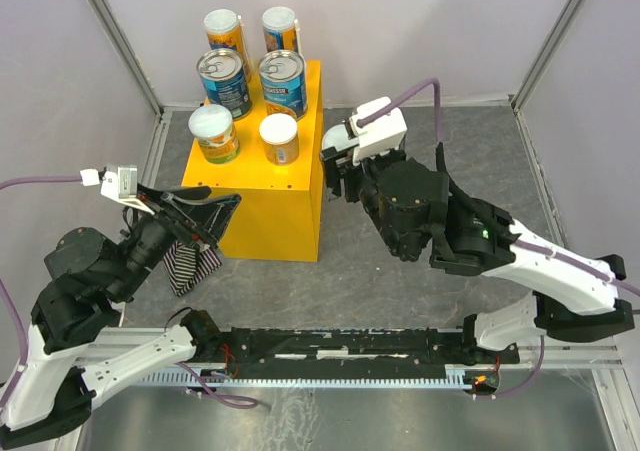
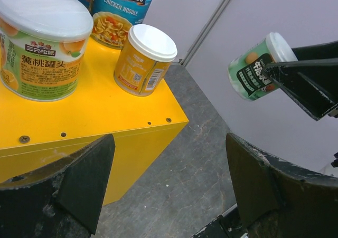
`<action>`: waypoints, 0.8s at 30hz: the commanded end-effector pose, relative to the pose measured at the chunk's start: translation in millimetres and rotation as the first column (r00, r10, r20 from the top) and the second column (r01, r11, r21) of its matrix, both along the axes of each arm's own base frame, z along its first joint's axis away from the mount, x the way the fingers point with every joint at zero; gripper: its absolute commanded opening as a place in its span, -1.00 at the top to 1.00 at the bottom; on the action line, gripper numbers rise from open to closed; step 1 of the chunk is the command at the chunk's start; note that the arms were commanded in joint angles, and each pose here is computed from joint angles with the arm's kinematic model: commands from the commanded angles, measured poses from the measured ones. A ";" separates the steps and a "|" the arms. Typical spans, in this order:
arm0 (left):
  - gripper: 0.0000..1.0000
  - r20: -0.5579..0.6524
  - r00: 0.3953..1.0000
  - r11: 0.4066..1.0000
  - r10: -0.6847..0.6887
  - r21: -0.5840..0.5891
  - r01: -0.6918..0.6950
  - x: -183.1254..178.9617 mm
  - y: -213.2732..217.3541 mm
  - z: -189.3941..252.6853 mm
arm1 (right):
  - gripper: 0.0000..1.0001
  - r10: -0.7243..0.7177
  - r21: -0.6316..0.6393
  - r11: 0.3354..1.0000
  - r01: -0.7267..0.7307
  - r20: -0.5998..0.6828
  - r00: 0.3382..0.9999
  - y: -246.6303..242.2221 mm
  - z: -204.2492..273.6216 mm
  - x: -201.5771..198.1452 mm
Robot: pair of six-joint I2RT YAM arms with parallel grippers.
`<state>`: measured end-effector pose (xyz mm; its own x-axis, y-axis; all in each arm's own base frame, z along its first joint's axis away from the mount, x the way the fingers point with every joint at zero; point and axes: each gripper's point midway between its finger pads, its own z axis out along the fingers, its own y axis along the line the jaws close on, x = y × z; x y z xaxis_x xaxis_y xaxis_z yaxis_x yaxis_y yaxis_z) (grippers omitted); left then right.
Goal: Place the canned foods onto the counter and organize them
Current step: Place the canned food on the counter.
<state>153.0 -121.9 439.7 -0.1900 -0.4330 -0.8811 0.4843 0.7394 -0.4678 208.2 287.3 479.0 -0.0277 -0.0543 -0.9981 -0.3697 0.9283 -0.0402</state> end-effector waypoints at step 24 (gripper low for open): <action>-0.82 -0.002 1.000 1.000 -0.020 -0.001 0.020 -2.9 -1.9 5.6 | 0.97 0.048 0.102 0.993 -0.056 0.082 0.995 74.6 82.4 16.1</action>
